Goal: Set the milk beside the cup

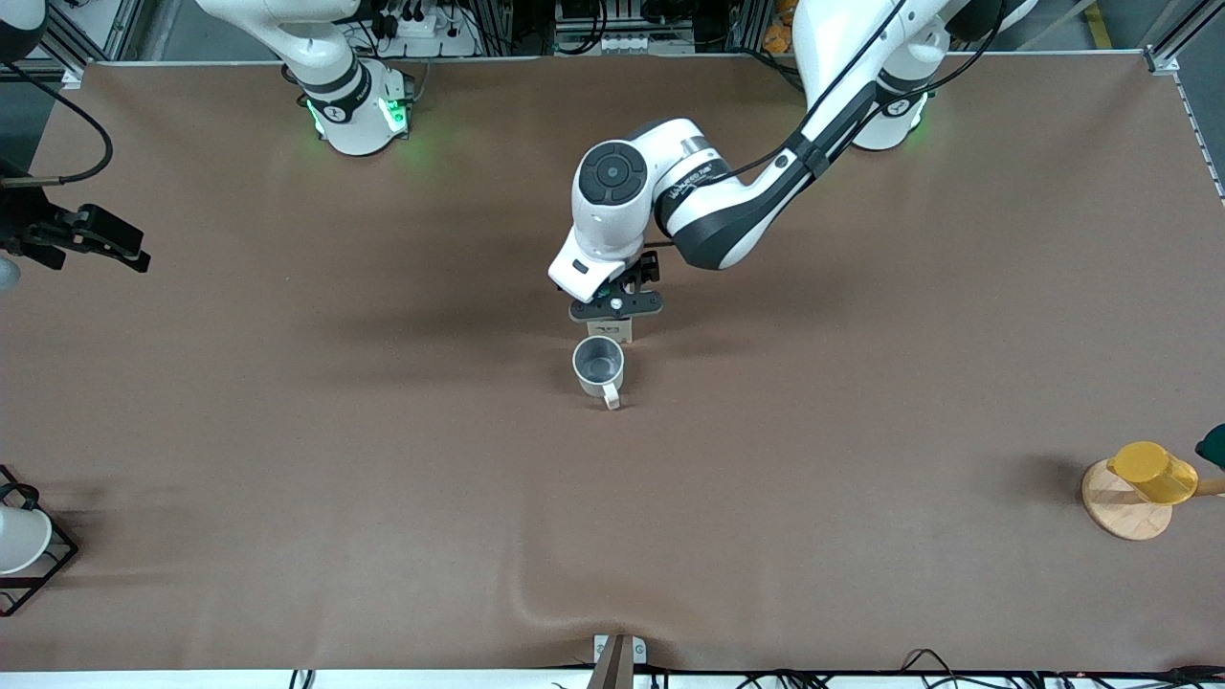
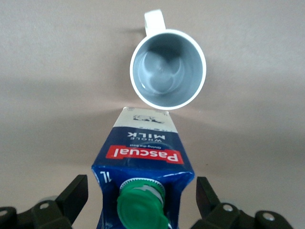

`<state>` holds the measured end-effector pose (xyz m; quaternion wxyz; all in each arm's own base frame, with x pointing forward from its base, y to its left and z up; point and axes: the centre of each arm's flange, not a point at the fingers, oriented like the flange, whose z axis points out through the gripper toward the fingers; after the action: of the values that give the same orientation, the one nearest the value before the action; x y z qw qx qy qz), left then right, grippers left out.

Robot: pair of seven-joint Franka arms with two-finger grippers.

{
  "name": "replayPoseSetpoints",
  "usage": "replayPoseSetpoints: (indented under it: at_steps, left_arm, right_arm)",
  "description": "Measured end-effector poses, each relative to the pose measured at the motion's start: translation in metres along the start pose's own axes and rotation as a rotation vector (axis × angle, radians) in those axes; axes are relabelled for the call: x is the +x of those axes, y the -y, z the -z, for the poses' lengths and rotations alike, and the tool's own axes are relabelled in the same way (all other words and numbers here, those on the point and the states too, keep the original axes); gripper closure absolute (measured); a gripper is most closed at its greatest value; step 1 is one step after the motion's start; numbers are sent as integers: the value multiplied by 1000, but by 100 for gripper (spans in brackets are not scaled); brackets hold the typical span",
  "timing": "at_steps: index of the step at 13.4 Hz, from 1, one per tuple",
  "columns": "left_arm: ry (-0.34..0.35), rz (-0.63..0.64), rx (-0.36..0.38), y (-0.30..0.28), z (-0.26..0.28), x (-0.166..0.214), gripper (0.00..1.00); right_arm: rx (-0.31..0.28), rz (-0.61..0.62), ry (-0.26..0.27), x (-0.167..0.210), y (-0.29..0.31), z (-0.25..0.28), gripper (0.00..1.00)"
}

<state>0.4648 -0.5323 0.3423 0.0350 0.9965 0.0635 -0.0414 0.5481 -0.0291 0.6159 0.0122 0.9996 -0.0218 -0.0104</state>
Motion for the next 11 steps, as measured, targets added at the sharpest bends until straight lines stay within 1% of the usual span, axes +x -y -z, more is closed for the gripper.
replayPoseSetpoints:
  at_steps: [2,4,6,8,11]
  left_arm:
    - [-29,10,-19,2,24,6,0]
    - [-48,20,6,12,56,7,0]
    - [-75,43,9,23,106,6,0]
    - [-107,70,11,53,159,17,0]
    - [-124,112,63,112,204,46,0]
  right_arm:
    - [0,-13,5,-1,-8,-1,0]
    - [1,-21,9,-1,-14,-1,0]
    - [1,-23,10,-1,-15,-1,0]
    - [1,-22,11,-1,-15,-1,0]
    - [1,-21,11,-1,-14,-2,0]
